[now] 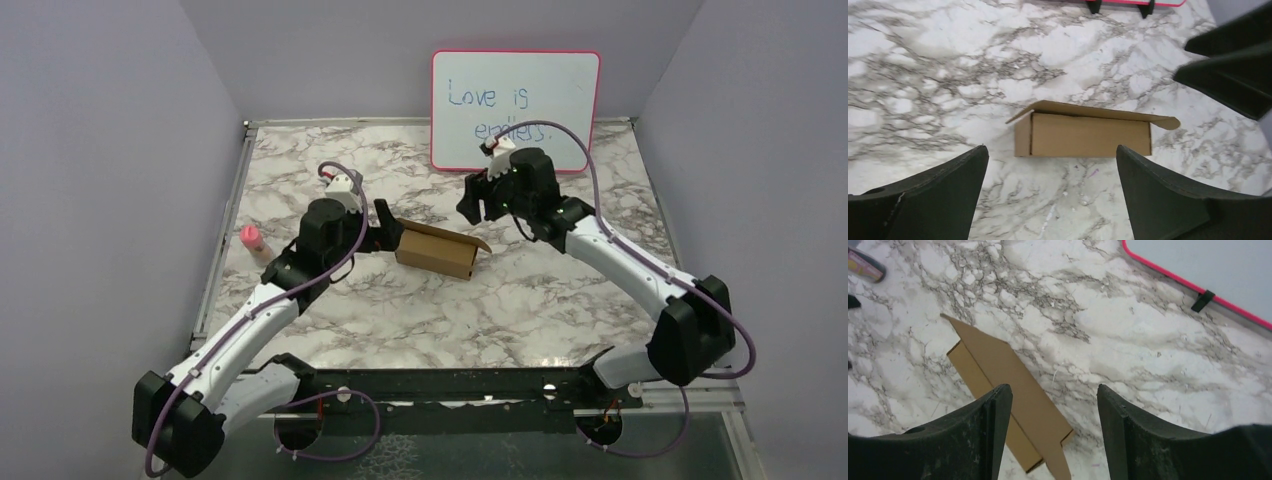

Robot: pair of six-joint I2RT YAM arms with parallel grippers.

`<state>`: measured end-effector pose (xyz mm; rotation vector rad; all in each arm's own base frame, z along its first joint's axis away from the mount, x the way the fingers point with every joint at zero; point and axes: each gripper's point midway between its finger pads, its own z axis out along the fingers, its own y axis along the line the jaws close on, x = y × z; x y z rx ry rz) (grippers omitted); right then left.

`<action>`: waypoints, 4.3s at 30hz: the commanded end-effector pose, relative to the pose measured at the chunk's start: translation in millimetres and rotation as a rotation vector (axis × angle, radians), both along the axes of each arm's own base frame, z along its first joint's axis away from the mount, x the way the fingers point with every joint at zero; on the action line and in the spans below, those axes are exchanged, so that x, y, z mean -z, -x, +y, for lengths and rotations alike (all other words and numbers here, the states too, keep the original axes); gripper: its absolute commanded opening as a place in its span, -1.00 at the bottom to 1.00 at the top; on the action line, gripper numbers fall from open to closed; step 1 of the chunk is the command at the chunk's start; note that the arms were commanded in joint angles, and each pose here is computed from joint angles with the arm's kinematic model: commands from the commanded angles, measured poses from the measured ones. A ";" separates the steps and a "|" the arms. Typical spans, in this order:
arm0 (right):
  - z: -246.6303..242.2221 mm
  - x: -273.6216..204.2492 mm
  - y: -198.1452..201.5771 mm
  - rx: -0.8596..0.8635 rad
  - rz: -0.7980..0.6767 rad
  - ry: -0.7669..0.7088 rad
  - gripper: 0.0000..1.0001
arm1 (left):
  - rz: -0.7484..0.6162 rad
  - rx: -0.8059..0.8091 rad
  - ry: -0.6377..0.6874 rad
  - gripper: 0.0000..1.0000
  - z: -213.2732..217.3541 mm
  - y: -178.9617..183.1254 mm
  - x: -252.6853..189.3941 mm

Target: Fold the paper box

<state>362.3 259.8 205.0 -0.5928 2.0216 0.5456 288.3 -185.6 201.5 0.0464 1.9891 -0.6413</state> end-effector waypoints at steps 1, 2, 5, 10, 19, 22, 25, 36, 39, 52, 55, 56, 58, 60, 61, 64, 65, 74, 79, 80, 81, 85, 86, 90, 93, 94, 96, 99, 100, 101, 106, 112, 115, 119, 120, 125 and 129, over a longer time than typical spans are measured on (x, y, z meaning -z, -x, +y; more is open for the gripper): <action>-26.2 -6.9 24.4 0.106 0.015 -0.045 0.38 | 0.049 0.024 -0.242 0.98 32.9 -5.7 8.2; -31.0 -8.8 29.5 0.118 0.007 -0.052 0.40 | 0.047 0.055 -0.246 0.98 31.2 -7.9 4.9; -49.9 -16.2 38.7 0.176 -0.041 -0.053 0.66 | 0.020 0.057 -0.271 0.98 37.8 -19.1 -4.8; -69.1 -22.4 49.4 0.232 -0.077 -0.047 0.75 | -0.042 -0.006 -0.288 0.96 48.4 -32.7 -20.2; -71.9 -18.3 59.5 0.231 -0.121 -0.116 1.00 | -0.195 -0.068 -0.295 0.96 63.4 -29.4 -29.5; -69.3 -19.6 65.4 0.197 -0.134 -0.132 1.00 | -0.193 -0.007 -0.361 0.98 60.2 -31.1 -31.3; -72.2 -15.2 69.3 0.190 -0.117 -0.100 1.00 | -0.182 0.034 -0.389 0.98 54.6 -37.2 -28.8; -69.1 12.3 80.7 0.112 -0.026 -0.007 0.89 | -0.132 0.280 -0.408 0.86 24.5 -55.7 -12.2; -66.5 21.4 80.8 0.084 0.004 0.026 0.72 | -0.086 0.393 -0.404 0.78 11.6 -57.1 -2.5; -45.1 36.9 68.7 0.004 0.041 0.039 0.26 | 0.025 0.536 -0.379 0.30 6.5 -58.5 30.2; -44.2 39.4 67.1 0.005 0.046 0.040 0.20 | 0.043 0.561 -0.354 0.14 2.1 -57.6 34.8; -43.4 40.0 67.2 0.002 0.049 0.039 0.17 | 0.048 0.568 -0.347 0.10 0.7 -57.1 36.3; -41.4 40.7 67.4 -0.004 0.051 0.035 0.10 | 0.056 0.580 -0.329 0.03 -2.0 -56.7 37.4; -40.0 41.5 67.1 -0.010 0.055 0.033 0.03 | 0.065 0.596 -0.314 -0.01 -4.9 -55.4 39.2; -39.0 43.0 67.2 -0.013 0.058 0.033 0.01 | 0.068 0.602 -0.308 -0.04 -6.0 -54.5 39.9; -36.3 45.4 66.1 -0.022 0.064 0.030 -0.07 | 0.074 0.612 -0.299 -0.11 -7.7 -53.8 41.6; -35.6 46.9 65.9 -0.024 0.068 0.030 -0.10 | 0.076 0.614 -0.297 -0.14 -8.3 -54.0 42.2; -33.5 47.1 63.7 -0.015 0.075 0.018 -0.38 | 0.093 0.652 -0.249 -0.37 -15.8 -48.4 43.7; -35.3 51.6 63.1 -0.005 0.082 0.027 -0.54 | 0.114 0.657 -0.228 -0.52 -18.0 -46.4 46.2; -35.4 52.3 63.1 -0.002 0.085 0.026 -0.57 | 0.120 0.655 -0.219 -0.55 -18.7 -45.5 46.0; -35.1 52.2 63.1 -0.002 0.086 0.024 -0.59 | 0.126 0.652 -0.213 -0.58 -19.0 -44.7 46.0; -34.2 51.3 63.0 0.010 0.094 0.009 -0.67 | 0.157 0.617 -0.195 -0.64 -17.4 -42.3 45.8; -34.1 51.1 62.9 0.014 0.097 0.006 -0.67 | 0.166 0.604 -0.192 -0.66 -16.6 -42.0 46.3; -33.7 51.1 63.2 0.026 0.110 -0.003 -0.69 | 0.201 0.532 -0.176 -0.72 -13.1 -42.5 44.9; -33.2 50.5 63.3 0.046 0.121 -0.012 -0.69 | 0.211 0.483 -0.157 -0.72 -12.9 -42.9 41.8; -33.1 50.6 63.2 0.056 0.126 -0.015 -0.69 | 0.215 0.469 -0.148 -0.72 -13.3 -42.6 41.4; -32.9 49.2 63.0 0.071 0.129 -0.020 -0.69 | 0.217 0.441 -0.130 -0.72 -14.7 -42.0 40.3; -33.3 47.4 62.8 0.096 0.128 -0.025 -0.69 | 0.217 0.401 -0.108 -0.72 -16.7 -40.0 38.9; -33.4 46.5 62.7 0.104 0.130 -0.028 -0.69 | 0.216 0.386 -0.103 -0.72 -16.7 -39.7 38.6; -33.1 45.0 62.1 0.114 0.129 -0.034 -0.69 | 0.215 0.378 -0.098 -0.72 -18.0 -38.7 38.3; -30.3 45.1 62.4 0.150 0.157 -0.047 -0.69 | 0.215 0.346 -0.094 -0.72 -24.2 -33.3 40.6; -24.2 45.9 63.8 0.187 0.196 -0.057 -0.70 | 0.218 0.318 -0.112 -0.72 -29.6 -28.4 46.2; -25.8 48.1 62.6 0.212 0.198 -0.050 -0.71 | 0.219 0.304 -0.126 -0.72 -29.5 -28.2 49.0; -33.7 53.7 59.5 0.270 0.198 -0.038 -0.74 | 0.214 0.294 -0.133 -0.72 -31.2 -26.5 48.7; -33.7 54.3 59.7 0.277 0.200 -0.042 -0.74 | 0.213 0.289 -0.137 -0.72 -31.0 -26.3 48.9; -33.1 58.9 60.2 0.323 0.228 -0.064 -0.74 | 0.213 0.287 -0.145 -0.72 -32.1 -24.9 51.2; -31.9 61.6 60.4 0.354 0.254 -0.068 -0.74 | 0.214 0.289 -0.145 -0.72 -33.3 -23.9 52.0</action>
